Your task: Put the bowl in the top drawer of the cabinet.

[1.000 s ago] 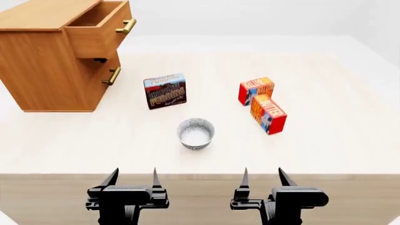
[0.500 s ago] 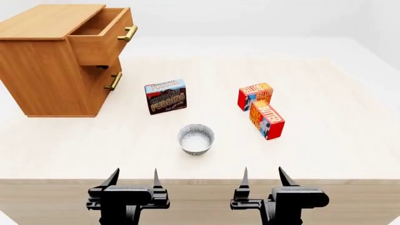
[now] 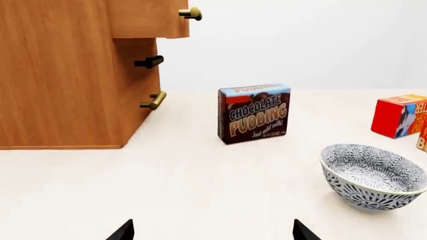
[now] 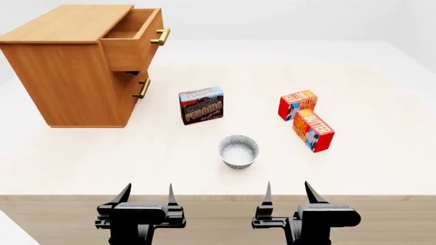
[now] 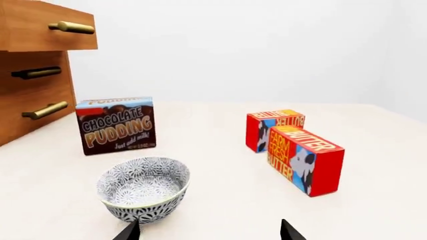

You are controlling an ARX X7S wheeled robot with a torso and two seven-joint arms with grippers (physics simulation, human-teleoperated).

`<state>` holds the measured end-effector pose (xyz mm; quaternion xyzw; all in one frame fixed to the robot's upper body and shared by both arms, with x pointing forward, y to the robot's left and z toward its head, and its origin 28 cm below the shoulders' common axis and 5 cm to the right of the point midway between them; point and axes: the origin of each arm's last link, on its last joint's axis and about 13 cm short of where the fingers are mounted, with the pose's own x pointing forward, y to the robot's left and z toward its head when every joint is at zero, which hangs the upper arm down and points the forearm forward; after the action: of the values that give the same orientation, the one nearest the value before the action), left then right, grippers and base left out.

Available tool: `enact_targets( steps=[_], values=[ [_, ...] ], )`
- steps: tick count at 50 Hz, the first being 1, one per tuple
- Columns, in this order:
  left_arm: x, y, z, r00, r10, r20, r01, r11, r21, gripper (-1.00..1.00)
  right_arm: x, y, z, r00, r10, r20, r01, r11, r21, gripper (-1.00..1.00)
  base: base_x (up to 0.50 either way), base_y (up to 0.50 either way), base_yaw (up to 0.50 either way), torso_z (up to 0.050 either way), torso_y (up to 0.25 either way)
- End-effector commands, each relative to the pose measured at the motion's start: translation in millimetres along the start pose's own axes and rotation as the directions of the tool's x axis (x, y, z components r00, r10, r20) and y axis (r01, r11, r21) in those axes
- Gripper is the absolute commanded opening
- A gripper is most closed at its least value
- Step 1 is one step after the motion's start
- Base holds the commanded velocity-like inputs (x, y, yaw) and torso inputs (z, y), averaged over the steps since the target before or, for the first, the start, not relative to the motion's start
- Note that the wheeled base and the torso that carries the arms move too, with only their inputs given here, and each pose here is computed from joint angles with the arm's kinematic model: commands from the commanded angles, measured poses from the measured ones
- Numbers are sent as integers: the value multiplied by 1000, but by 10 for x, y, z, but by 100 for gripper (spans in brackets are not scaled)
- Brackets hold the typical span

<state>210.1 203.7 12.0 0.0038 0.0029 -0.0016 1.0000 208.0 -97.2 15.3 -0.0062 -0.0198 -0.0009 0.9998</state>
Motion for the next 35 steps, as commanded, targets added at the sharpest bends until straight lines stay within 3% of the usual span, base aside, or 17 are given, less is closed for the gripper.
enact_targets(
  steps=[1,17,21,28,35],
  values=[
    [-8,0,2,1000,-3,5,3,1000,4,100,-4,2,2,1000,2,2,-2,1000,2,100,0,500,0,0,0],
    [-11,4,72,1000,-4,30,4,1000,-5,100,-18,-13,66,999,-5,37,3,999,31,100,0,54,0,0,0],
    [-74,26,306,995,5,101,-6,1000,9,100,-86,-3,228,996,10,85,-12,1000,20,100,0,0,0,0,0],
    [-368,52,854,969,3,247,-19,998,63,100,-335,-13,804,978,12,209,-18,999,27,100,0,0,0,0,0],
    [-660,43,1151,940,-13,342,-17,996,85,100,-629,26,1198,950,44,310,-53,998,19,100,0,0,0,0,0]
  ],
)
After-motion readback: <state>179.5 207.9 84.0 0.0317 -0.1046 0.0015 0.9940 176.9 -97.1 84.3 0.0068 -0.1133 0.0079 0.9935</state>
